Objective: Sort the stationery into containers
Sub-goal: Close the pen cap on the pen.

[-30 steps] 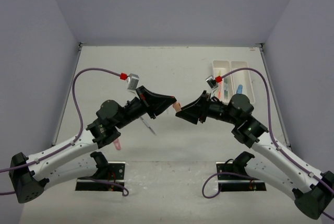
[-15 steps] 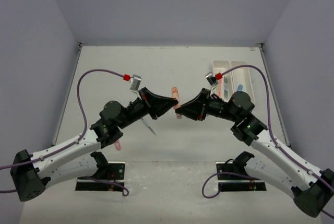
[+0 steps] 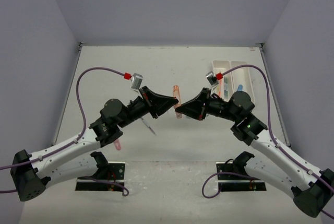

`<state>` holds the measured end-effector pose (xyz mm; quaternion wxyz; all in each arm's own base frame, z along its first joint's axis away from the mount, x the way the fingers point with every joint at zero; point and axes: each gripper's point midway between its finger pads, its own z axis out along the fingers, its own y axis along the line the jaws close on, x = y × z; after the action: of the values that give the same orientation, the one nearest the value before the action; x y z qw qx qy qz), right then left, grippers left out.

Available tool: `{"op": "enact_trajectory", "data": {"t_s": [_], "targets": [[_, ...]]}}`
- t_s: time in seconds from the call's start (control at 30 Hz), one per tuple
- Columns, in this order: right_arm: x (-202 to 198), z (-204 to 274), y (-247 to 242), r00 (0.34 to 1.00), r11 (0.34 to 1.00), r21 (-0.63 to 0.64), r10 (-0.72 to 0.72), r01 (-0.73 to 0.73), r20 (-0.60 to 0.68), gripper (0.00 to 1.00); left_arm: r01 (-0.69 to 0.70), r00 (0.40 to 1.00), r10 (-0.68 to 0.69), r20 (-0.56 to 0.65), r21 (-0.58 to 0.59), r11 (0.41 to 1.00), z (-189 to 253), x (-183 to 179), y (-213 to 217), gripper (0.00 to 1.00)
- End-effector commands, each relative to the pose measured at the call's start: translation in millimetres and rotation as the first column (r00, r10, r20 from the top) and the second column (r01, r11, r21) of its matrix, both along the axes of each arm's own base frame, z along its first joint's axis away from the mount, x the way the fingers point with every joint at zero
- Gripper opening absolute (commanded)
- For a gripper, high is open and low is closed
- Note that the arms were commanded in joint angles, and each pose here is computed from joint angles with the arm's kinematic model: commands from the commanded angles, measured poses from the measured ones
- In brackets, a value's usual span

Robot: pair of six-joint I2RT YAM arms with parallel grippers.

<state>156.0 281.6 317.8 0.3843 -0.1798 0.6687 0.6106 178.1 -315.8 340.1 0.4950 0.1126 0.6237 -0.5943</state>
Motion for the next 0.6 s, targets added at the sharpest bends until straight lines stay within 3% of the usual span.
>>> {"op": "enact_trajectory", "data": {"t_s": [0.0, 0.03, 0.07, 0.17, 0.33, 0.4, 0.57], "targets": [[-7, 12, -2, 0.997, 1.000, 0.015, 0.024, -0.025, 0.077, 0.00, -0.054, 0.995, 0.054, 0.086, 0.002, 0.999, 30, 6, 7, 0.40], [-8, 12, -3, 0.996, 1.000, 0.013, 0.027, -0.028, 0.090, 0.00, -0.064, 0.993, 0.062, 0.096, 0.011, 0.998, 33, 7, 8, 0.63], [-9, 13, -3, 0.995, 1.000, 0.011, 0.028, -0.029, 0.099, 0.00, -0.072, 0.992, 0.070, 0.104, 0.014, 0.997, 36, 8, 9, 0.75], [-9, 12, -6, 0.994, 1.000, -0.013, 0.018, -0.016, 0.111, 0.00, -0.132, 0.987, 0.127, 0.100, 0.050, 0.990, 37, 16, 17, 0.99], [-26, 14, -9, 0.975, 0.995, -0.033, 0.101, -0.097, 0.199, 0.00, -0.244, 0.965, 0.232, 0.124, 0.091, 0.966, 37, 24, 39, 1.00], [-47, 20, -10, 0.946, 0.978, -0.036, 0.207, -0.205, 0.250, 0.00, -0.188, 0.972, 0.173, 0.158, 0.084, 0.979, 40, 15, 35, 1.00], [-58, 26, -15, 0.924, 0.969, -0.061, 0.248, -0.241, 0.292, 0.00, 0.028, 0.962, -0.033, 0.272, 0.021, 0.999, 57, -23, 18, 0.96]]}}
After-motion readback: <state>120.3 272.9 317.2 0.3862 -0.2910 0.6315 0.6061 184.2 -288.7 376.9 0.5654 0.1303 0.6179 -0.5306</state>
